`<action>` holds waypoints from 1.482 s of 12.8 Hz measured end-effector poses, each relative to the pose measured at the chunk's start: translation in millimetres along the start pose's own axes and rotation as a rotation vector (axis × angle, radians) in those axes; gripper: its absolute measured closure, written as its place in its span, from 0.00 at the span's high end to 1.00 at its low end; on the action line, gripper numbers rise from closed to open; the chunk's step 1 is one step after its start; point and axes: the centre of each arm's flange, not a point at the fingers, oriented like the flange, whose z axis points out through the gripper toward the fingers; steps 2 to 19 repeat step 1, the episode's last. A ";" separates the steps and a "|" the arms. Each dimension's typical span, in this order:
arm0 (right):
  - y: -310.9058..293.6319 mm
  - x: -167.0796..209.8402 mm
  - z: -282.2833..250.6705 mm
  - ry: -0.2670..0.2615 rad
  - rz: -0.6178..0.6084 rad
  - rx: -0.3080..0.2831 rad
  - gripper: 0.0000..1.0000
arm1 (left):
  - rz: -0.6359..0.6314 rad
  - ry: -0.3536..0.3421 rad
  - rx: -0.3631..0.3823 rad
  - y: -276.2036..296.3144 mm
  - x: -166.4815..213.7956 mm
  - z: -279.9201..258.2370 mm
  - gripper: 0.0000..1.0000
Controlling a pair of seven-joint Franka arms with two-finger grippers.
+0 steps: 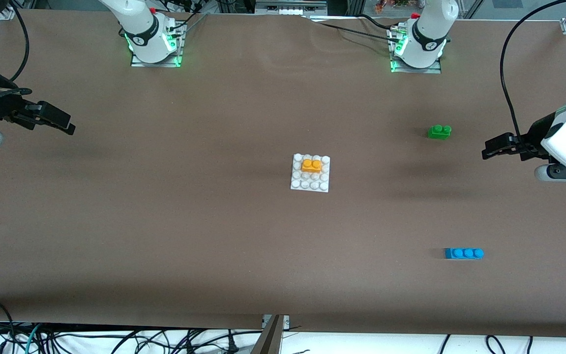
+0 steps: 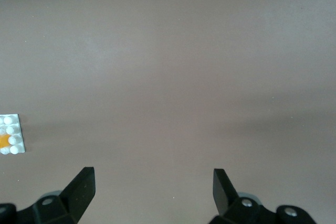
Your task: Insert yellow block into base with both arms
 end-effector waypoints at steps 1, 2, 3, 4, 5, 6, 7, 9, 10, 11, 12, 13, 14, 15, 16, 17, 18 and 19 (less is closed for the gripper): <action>0.0 0.0 0.0 0.000 0.000 0.000 1.00 | 0.001 0.000 0.000 0.5 0.0 0.0 1.00; 0.0 0.0 0.0 0.000 0.000 0.000 1.00 | 0.001 0.000 0.000 0.5 0.0 0.0 1.00; 0.0 0.0 0.0 0.000 0.000 0.000 1.00 | 0.001 0.000 0.000 0.5 0.0 0.0 1.00; 0.0 0.0 0.0 0.000 0.000 0.000 1.00 | 0.001 0.000 0.000 0.5 0.0 0.0 1.00; 0.0 0.0 0.0 0.000 0.000 0.000 1.00 | 0.001 0.000 0.000 0.5 0.0 0.0 1.00; 0.0 0.0 0.0 0.000 0.000 0.000 1.00 | 0.001 0.000 0.000 0.5 0.0 0.0 1.00; 0.0 0.0 0.0 0.000 0.000 0.000 1.00 | 0.001 0.000 0.000 0.5 0.0 0.0 1.00; 0.0 0.0 0.0 0.000 0.000 0.000 1.00 | 0.001 0.000 0.000 0.5 0.0 0.0 1.00; 0.0 0.0 0.0 0.000 0.000 0.000 1.00 | 0.001 0.000 0.000 0.5 0.0 0.0 1.00; 0.0 0.0 0.0 0.000 0.000 0.000 1.00 | 0.001 0.000 0.000 0.5 0.0 0.0 1.00; 0.0 0.0 0.0 0.000 0.000 0.000 1.00 | 0.001 0.000 0.000 0.5 0.0 0.0 1.00; 0.0 0.0 0.0 0.000 0.000 0.000 1.00 | 0.001 0.000 0.000 0.5 0.0 0.0 1.00; 0.0 0.0 0.0 0.000 0.000 0.000 1.00 | 0.001 0.000 0.000 0.5 0.0 0.0 1.00; 0.0 0.0 0.0 0.000 0.000 0.000 1.00 | 0.001 0.000 0.000 0.5 0.0 0.0 1.00; 0.0 0.0 0.0 0.000 0.000 0.000 1.00 | 0.001 0.000 0.000 0.5 0.0 0.0 1.00; 0.0 0.0 0.0 0.000 0.000 0.000 1.00 | 0.001 0.000 0.000 0.5 0.0 0.0 1.00; 0.0 0.0 0.0 0.000 0.000 0.000 1.00 | 0.001 0.000 0.000 0.5 0.0 0.0 1.00; 0.0 0.0 0.0 0.000 0.000 0.000 1.00 | 0.001 0.000 0.000 0.5 0.0 0.0 1.00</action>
